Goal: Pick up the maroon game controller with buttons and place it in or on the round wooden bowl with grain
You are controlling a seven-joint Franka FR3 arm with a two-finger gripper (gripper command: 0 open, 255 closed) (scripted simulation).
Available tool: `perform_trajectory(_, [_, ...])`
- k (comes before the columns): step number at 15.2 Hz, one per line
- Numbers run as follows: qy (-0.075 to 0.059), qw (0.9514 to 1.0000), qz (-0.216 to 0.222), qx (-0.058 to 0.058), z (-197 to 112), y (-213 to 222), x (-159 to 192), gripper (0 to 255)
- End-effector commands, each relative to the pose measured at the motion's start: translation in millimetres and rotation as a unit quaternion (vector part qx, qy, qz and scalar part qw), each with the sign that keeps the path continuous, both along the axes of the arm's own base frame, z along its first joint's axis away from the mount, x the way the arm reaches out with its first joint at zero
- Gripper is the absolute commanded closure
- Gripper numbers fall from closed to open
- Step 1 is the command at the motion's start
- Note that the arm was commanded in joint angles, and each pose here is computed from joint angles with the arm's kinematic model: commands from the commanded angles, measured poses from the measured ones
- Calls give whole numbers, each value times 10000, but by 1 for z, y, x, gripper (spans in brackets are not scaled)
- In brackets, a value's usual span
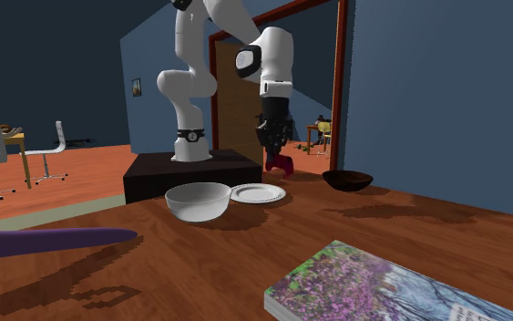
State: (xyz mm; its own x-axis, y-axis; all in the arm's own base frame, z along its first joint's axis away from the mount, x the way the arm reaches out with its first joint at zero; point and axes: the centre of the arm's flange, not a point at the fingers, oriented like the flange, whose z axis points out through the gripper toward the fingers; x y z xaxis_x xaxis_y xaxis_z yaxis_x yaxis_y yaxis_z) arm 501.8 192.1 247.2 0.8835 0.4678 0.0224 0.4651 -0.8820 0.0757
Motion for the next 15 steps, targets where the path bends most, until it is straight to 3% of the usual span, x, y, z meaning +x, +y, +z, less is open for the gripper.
perform_trajectory(1, [2, 10000, -6, -1, 2, 22, -9, 255])
perform_trajectory(15, [2, 10000, -6, -1, 10, 195, -75, 255])
